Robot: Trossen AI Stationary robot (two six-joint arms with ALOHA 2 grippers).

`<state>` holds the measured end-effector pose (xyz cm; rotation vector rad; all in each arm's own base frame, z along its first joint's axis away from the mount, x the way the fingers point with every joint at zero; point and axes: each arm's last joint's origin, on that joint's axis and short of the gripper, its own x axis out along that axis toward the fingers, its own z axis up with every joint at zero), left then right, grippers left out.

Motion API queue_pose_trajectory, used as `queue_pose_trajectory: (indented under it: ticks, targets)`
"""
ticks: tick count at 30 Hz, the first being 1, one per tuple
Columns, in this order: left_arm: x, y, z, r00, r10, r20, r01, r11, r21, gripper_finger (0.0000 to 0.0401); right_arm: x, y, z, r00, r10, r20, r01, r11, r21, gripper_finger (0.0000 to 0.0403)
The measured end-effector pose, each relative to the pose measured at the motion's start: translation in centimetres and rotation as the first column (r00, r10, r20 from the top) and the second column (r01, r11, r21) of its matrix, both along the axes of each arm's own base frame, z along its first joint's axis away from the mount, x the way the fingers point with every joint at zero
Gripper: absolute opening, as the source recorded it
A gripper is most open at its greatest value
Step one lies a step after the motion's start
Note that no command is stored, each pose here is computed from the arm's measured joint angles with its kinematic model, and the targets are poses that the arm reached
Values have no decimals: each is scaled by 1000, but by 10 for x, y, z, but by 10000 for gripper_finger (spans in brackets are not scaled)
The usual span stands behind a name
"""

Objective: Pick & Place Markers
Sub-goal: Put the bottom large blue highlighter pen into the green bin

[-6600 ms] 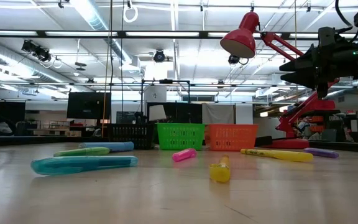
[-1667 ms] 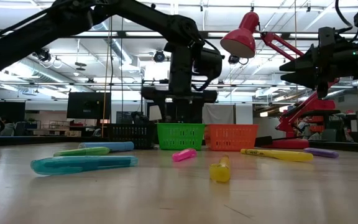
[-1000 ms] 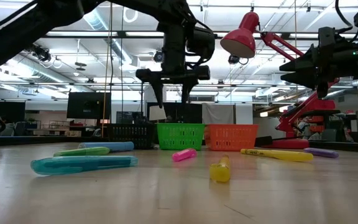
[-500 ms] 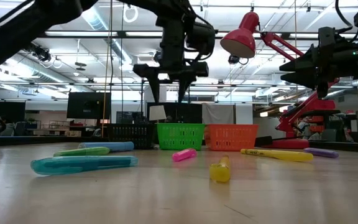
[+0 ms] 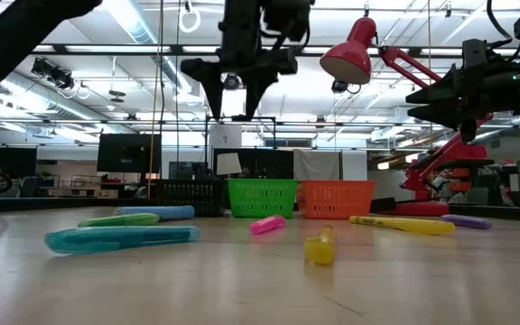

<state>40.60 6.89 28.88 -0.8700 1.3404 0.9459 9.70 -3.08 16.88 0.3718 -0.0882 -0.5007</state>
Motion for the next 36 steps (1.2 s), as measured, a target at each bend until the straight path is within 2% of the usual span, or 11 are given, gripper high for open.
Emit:
queue_pose_trajectory:
  ticks: [3,11,16,21,25,30,36]
  targets:
    - [-3,-9,9,999,-27,22,27,1000,9,268,0,0,0,1000,1,0,-1,1000,0,170]
    - [-12,-35,31,974,-216,65,213,976,39,268,0,0,0,1000,1,0,-1,1000,0,170]
    - [-19,-54,45,916,-391,87,387,920,60,268,0,0,0,1000,1,1,-1,1000,0,170]
    - [-27,-74,58,825,-556,102,549,831,89,268,0,0,0,1000,0,1,0,1000,0,170]
    - [-42,-91,64,729,-678,93,672,735,93,268,0,0,0,1000,0,1,0,1000,0,170]
    - [-72,-112,53,541,-841,13,840,541,40,268,0,0,0,1000,1,0,-1,1000,0,170]
    - [-106,-136,45,295,-955,-29,955,294,26,268,0,0,0,1000,1,1,-1,1000,0,170]
